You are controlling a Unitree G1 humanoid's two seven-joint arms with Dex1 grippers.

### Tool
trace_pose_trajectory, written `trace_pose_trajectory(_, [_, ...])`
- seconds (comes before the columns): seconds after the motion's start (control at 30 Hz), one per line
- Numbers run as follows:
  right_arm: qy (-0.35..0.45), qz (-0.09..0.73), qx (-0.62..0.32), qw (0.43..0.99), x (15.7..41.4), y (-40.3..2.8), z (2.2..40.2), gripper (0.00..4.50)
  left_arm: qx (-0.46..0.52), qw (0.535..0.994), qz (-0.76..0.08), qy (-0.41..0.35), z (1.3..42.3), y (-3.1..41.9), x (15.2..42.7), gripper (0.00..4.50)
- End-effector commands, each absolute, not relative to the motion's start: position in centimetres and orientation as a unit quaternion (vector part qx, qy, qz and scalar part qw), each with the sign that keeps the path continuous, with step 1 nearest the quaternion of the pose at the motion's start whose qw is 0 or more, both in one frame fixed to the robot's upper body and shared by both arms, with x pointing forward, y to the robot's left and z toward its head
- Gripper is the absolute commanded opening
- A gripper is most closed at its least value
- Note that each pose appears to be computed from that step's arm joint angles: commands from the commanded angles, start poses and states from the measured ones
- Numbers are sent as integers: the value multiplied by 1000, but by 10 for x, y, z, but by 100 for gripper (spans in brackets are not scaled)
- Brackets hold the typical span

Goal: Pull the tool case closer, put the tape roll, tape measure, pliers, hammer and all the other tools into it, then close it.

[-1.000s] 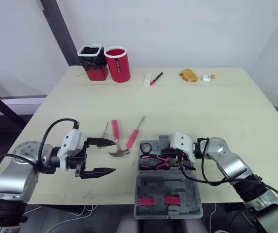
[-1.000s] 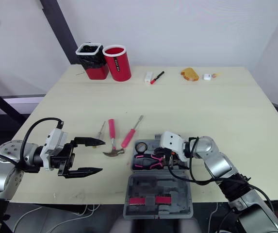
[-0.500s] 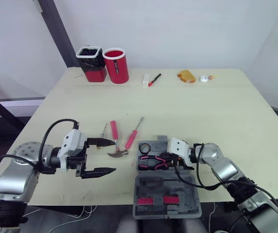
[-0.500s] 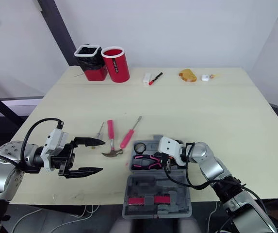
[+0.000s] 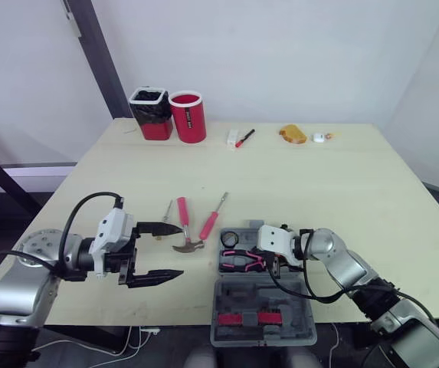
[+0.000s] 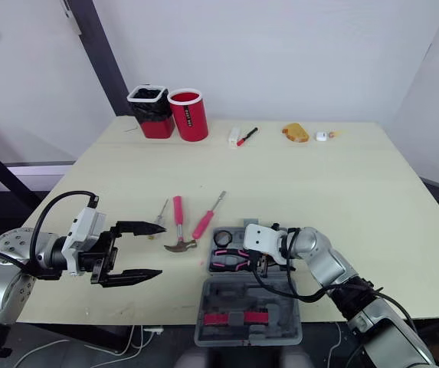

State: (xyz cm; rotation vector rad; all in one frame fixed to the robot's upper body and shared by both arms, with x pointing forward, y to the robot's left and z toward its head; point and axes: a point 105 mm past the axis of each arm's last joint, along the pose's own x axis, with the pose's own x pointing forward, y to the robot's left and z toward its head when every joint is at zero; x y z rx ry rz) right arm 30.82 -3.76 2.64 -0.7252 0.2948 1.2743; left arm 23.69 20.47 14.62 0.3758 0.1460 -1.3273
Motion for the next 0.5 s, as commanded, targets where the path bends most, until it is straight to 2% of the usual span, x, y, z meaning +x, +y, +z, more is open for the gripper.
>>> trace_pose_trajectory(0.03, [203,568,-298,740,293,-56,-12,9,180,774,-604,51,156,207,236,450])
trace_pose_trajectory(0.17, [76,541,-220,808,304,-45,48,9,164,792,-587,39,159,209,239,450])
trace_pose_trajectory(0.23, [44,519,-193,832,306,-51,65,9,161,801,-575,35,158,211,241,450])
trace_pose_trajectory(0.37, [-6,461,-133,877,299,-86,90,9,130,844,-521,16,157,221,247,450])
trace_pose_trajectory(0.5, [-31,393,-122,911,287,-135,99,9,102,884,-455,9,155,238,248,450])
